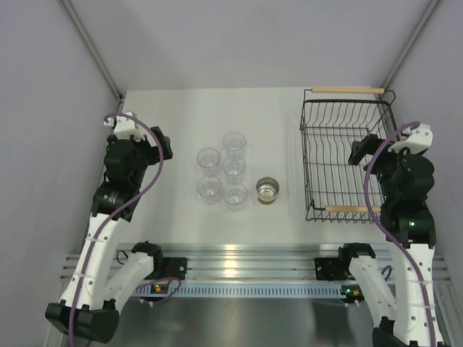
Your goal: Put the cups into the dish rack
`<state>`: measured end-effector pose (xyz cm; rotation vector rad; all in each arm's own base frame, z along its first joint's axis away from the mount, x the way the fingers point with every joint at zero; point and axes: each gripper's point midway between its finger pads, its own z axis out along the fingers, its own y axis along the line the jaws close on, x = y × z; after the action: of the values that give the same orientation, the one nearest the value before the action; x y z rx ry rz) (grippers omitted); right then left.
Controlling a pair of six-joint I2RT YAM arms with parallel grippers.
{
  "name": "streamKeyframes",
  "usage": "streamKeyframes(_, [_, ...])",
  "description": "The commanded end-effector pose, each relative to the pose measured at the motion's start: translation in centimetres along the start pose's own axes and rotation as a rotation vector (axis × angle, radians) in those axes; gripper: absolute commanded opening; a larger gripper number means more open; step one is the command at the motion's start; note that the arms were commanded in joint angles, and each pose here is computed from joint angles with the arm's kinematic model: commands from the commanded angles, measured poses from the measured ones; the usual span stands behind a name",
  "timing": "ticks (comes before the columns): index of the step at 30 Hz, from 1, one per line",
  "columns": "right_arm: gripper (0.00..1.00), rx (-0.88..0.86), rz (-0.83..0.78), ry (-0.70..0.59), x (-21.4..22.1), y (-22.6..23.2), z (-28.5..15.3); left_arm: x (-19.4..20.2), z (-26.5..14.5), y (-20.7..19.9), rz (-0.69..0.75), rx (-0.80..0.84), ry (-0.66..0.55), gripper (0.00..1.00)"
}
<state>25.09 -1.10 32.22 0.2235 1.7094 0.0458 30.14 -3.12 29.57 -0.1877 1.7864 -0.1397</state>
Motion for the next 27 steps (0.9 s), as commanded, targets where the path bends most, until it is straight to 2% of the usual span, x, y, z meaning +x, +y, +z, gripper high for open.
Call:
streamKeyframes(1, [0.99, -0.006, -0.008, -0.046, -1.2, 0.2, 0.0, -1.0, -0.2, 0.6, -0.011, -0.031, -0.035, 0.99])
streamKeyframes(8, [0.99, 0.006, 0.0, -0.023, -0.8, 0.1, 0.4, 0.5, 1.3, -0.7, -0.009, 0.028, 0.039, 0.99])
streamKeyframes(11, [0.99, 0.019, 0.005, -0.008, -0.7, -0.1, 0.6, 1.6, 2.1, -2.7, -0.041, 0.121, 0.101, 0.98])
streamKeyframes(12, [0.99, 0.019, 0.003, 0.001, -0.5, -0.1, 0.7, 2.8, 2.8, -4.1, -0.056, 0.193, 0.156, 0.97])
streamKeyframes(14, [0.99, 0.017, 0.001, 0.015, -0.3, -0.1, 0.9, 4.0, 3.7, -5.4, -0.114, 0.237, 0.218, 0.89])
streamKeyframes(16, [0.99, -0.001, -0.008, 0.02, -0.3, 0.2, 0.9, 5.7, 5.0, -6.5, -0.181, 0.261, 0.301, 0.87])
streamKeyframes(19, [0.99, -0.006, -0.017, 0.021, -0.1, 0.2, 0.6, 6.9, 6.7, -7.0, -0.221, 0.258, 0.323, 0.87])
streamKeyframes(27, [0.99, -0.004, -0.019, 0.011, -0.1, 0.2, 0.6, 10.3, 9.7, -7.7, -0.182, 0.234, 0.385, 0.9])
